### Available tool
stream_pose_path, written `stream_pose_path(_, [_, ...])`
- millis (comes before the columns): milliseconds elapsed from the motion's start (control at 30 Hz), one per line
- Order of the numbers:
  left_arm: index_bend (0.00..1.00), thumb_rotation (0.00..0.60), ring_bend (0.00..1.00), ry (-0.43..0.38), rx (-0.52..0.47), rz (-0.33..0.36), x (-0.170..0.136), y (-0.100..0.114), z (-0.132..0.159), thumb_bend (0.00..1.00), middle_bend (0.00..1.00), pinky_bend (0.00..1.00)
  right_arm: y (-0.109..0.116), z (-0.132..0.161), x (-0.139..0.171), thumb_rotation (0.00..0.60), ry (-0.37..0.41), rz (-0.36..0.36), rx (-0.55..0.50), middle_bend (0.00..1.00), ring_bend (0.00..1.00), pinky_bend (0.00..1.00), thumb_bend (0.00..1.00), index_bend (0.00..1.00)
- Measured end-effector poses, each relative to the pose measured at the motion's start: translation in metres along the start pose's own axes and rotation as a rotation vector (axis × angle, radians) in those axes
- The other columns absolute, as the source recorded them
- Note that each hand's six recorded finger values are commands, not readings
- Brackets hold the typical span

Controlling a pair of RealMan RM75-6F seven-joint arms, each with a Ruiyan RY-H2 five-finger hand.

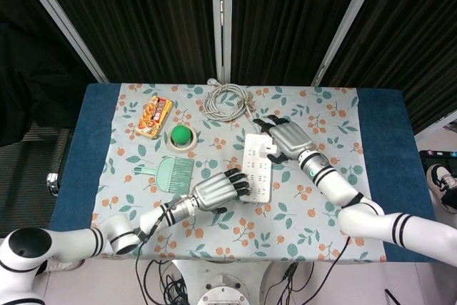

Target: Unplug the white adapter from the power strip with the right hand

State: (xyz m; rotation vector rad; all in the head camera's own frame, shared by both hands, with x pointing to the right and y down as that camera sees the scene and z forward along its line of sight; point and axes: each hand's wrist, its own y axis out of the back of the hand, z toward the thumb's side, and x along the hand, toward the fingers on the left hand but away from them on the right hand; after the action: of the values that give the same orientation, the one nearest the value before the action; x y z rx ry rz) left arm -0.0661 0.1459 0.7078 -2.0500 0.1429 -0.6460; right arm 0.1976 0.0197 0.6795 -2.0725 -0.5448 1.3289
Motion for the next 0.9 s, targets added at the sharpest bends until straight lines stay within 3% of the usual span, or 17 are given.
stream_pose_path(300, [0.26,0.600,0.10,-0.021,0.008,-0.006,0.014,-0.014,0.006,0.22,0.21,0.13,-0.031,0.007,-0.027,0.600,-0.033,0.082,0.087,0.25,0.04,0.17,0.25,0.05])
stream_pose_path(500, [0.23,0.600,0.10,-0.011,0.008,-0.017,0.018,-0.024,0.003,0.22,0.21,0.13,-0.041,0.004,-0.035,0.600,-0.051,0.077,0.156,0.26,0.04,0.17,0.25,0.07])
stream_pose_path(900, [0.21,0.600,0.13,-0.010,-0.010,-0.009,0.023,-0.033,0.003,0.22,0.21,0.14,-0.045,-0.006,-0.035,0.600,-0.081,0.047,0.161,0.31,0.09,0.21,0.23,0.14])
